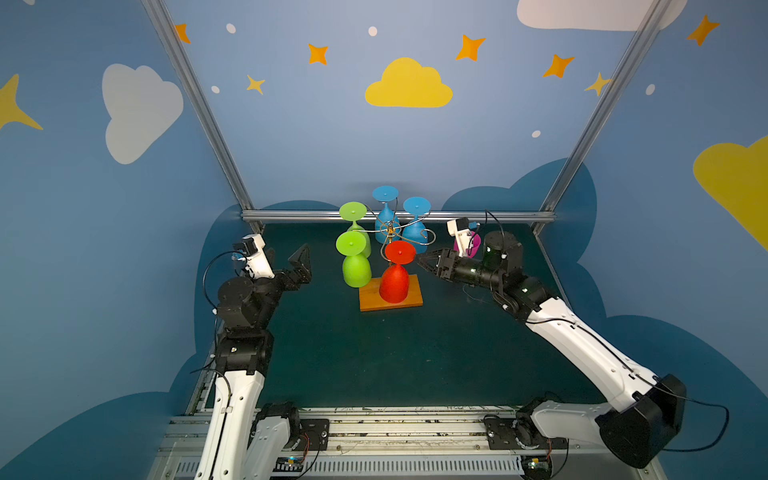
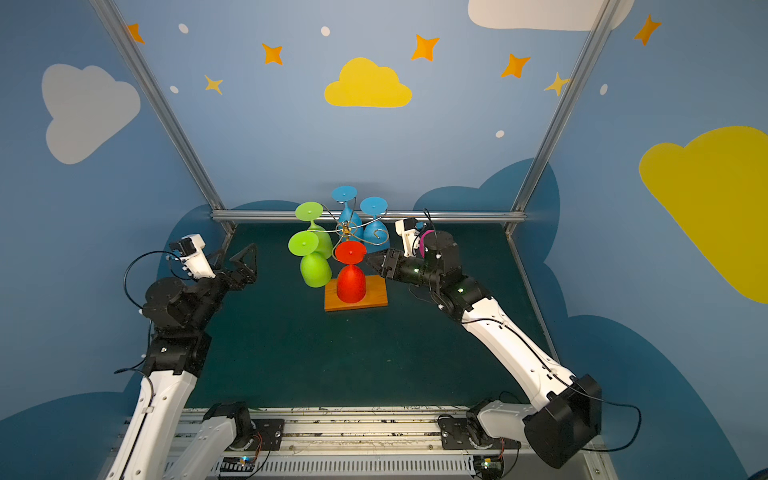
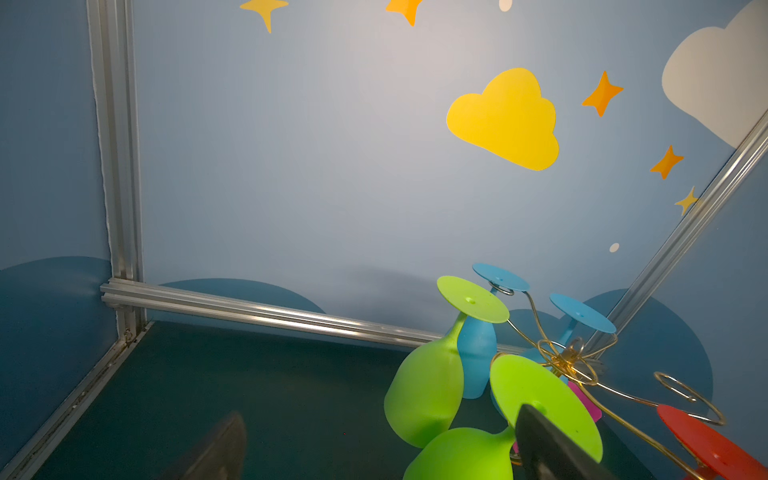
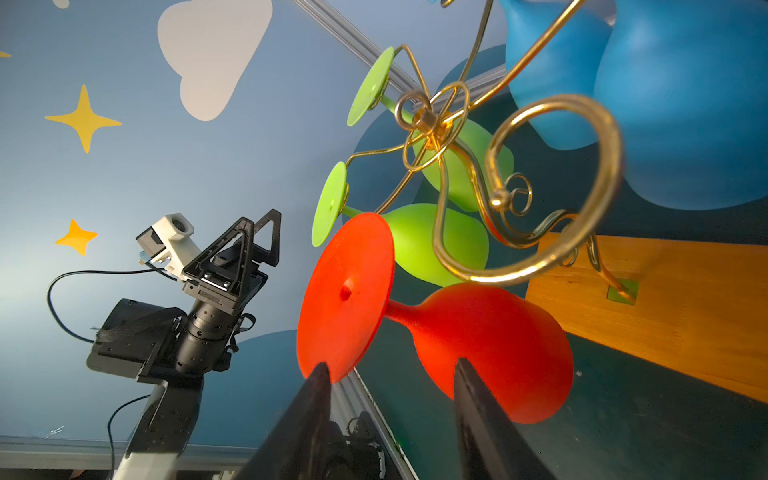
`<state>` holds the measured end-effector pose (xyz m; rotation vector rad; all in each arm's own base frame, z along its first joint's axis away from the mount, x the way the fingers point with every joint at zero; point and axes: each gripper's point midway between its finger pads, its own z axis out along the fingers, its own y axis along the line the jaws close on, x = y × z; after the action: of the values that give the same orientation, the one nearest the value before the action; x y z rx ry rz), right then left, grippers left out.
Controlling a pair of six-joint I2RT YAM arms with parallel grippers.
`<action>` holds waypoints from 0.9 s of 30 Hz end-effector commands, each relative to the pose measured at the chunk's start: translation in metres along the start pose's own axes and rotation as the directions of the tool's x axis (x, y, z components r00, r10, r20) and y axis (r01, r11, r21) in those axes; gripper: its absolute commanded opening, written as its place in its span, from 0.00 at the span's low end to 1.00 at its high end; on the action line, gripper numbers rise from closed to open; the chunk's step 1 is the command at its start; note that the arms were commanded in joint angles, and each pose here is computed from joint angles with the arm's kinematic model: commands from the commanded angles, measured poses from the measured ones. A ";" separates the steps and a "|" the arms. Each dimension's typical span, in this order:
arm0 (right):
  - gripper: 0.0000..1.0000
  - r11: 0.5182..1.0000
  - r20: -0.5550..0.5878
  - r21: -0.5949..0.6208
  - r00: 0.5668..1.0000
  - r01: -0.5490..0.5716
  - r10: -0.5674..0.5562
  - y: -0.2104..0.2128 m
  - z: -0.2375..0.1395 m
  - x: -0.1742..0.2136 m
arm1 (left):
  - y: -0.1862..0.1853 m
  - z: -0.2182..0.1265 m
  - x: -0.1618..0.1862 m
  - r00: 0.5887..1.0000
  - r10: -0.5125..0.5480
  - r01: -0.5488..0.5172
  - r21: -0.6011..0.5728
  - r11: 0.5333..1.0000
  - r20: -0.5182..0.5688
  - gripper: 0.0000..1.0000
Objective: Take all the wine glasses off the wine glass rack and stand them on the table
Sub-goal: 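Move the right gripper up to the red glass base on the rack, then close the right gripper on the red glass base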
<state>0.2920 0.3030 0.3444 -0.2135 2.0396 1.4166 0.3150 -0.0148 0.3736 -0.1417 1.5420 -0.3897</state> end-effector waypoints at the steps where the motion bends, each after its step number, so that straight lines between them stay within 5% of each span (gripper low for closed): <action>1: 0.47 0.998 0.039 -0.061 0.999 0.017 -0.014 0.023 0.003 -0.015 | 0.000 -0.002 -0.005 1.000 0.001 -0.001 0.003 1.000 0.027 1.00; 10: 0.41 0.995 0.032 -0.098 0.999 -0.006 0.010 0.031 0.013 -0.016 | -0.002 -0.005 -0.007 0.999 0.005 -0.005 0.006 1.000 0.035 0.99; 16: 0.22 0.995 0.030 -0.102 0.999 -0.011 0.015 0.033 0.014 -0.016 | -0.002 -0.005 -0.008 0.999 0.006 -0.006 0.006 1.000 0.039 1.00; 27: 0.01 0.991 0.038 -0.130 0.999 -0.027 0.032 0.043 0.008 -0.019 | -0.002 -0.006 -0.009 0.999 0.008 -0.008 0.007 1.000 0.042 0.99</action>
<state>0.2928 0.3248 0.3670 -0.1873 1.9882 1.5486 0.3120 -0.0151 0.3753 -0.1389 1.5320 -0.3893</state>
